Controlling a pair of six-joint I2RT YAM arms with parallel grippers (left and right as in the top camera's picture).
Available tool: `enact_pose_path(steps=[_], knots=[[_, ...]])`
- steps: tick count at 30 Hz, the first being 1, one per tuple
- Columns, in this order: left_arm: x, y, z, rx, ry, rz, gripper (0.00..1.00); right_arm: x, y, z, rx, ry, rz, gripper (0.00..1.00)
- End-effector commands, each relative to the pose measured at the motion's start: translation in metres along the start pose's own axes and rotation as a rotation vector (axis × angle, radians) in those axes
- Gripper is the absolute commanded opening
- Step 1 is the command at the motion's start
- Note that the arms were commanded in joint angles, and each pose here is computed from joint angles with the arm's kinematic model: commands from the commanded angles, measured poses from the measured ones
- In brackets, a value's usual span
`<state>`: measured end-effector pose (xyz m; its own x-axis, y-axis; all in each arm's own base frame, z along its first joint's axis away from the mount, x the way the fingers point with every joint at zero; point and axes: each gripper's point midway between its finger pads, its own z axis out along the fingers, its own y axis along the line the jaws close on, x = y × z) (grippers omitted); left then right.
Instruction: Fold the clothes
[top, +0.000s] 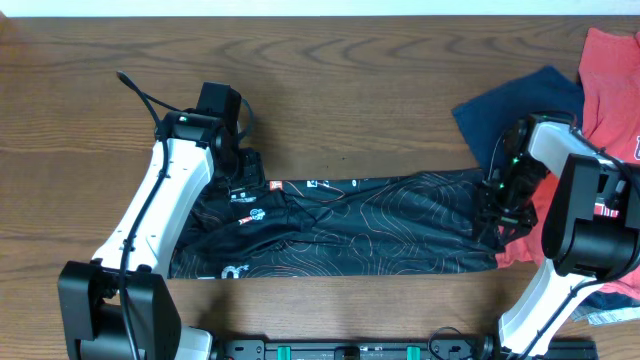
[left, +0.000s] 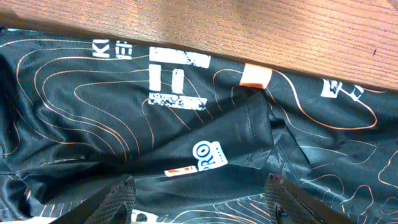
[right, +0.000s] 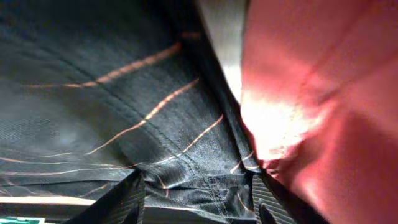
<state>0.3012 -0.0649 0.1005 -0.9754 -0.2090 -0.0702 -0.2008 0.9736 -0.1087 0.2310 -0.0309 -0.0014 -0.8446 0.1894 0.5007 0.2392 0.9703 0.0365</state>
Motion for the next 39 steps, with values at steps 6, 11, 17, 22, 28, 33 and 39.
enact_pose_path(steps=[6,11,17,22,28,33,39], knots=[[-0.004,0.001,-0.005,-0.007,-0.014,0.001,0.69,-0.015,0.039,-0.040,-0.222,-0.162,-0.198,0.57],[-0.002,0.002,-0.005,-0.010,-0.009,0.000,0.73,-0.016,0.037,-0.047,-0.204,-0.198,-0.218,0.57],[-0.001,0.002,-0.005,-0.012,-0.001,0.000,0.73,-0.026,0.031,-0.047,-0.163,-0.236,-0.214,0.62],[0.001,0.003,-0.005,-0.014,0.004,-0.001,0.73,-0.031,0.031,-0.038,-0.161,-0.252,-0.218,0.69],[0.001,0.003,-0.005,-0.014,0.006,-0.002,0.73,-0.034,0.020,-0.019,-0.110,-0.251,-0.156,0.71],[0.002,0.004,-0.005,-0.017,0.011,-0.002,0.73,-0.039,0.015,-0.019,-0.078,-0.271,-0.146,0.70],[0.006,0.005,-0.005,-0.023,0.027,-0.003,0.73,-0.035,-0.002,-0.017,0.015,-0.246,-0.085,0.71]])
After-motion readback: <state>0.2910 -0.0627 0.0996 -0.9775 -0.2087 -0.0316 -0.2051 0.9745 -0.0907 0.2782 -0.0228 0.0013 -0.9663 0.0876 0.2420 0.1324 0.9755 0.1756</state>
